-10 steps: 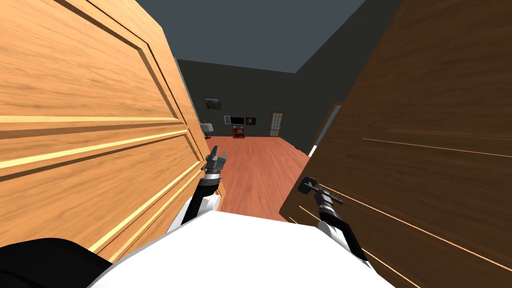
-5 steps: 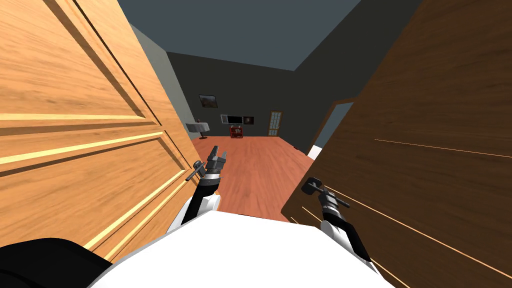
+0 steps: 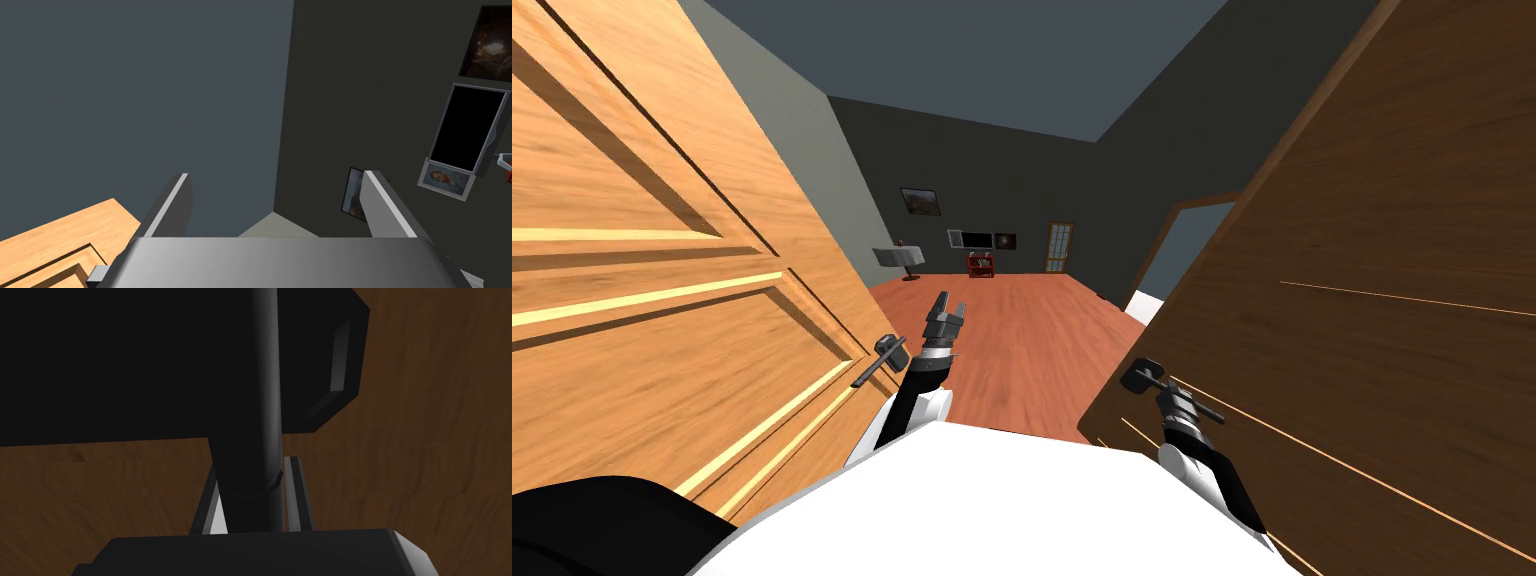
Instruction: Push the door open
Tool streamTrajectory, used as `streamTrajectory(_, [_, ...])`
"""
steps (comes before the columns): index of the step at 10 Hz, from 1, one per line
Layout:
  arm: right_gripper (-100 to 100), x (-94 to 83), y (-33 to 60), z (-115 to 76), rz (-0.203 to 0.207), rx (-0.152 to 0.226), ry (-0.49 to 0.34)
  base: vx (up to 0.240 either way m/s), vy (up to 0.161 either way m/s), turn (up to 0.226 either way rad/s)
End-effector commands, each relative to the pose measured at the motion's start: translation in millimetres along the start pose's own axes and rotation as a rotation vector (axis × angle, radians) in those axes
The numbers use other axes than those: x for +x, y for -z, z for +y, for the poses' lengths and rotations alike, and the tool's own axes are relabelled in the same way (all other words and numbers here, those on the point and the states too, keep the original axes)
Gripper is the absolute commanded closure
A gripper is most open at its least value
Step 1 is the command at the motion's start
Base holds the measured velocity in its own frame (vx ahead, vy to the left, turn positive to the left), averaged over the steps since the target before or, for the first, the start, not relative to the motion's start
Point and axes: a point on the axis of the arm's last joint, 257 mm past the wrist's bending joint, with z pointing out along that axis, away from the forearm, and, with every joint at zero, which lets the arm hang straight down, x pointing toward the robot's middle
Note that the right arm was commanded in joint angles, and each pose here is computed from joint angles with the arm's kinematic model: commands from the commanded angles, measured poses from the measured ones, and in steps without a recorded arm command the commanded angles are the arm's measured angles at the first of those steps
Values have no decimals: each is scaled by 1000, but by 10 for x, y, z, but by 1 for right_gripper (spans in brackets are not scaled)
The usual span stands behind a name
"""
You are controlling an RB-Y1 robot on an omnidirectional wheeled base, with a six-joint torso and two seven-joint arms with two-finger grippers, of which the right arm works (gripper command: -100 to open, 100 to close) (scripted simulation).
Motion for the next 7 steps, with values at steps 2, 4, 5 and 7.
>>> streamTrajectory(2, [100, -266, -30, 50, -46, -12, 9, 175, -14, -60])
streamTrajectory(4, [100, -395, -34, 51, -74, -12, 8, 199, 15, -71])
streamTrajectory(5, [100, -454, -35, 51, -87, -11, 7, 191, 28, -66])
streamTrajectory(7, [100, -557, -33, 50, -109, -11, 5, 173, 13, -65])
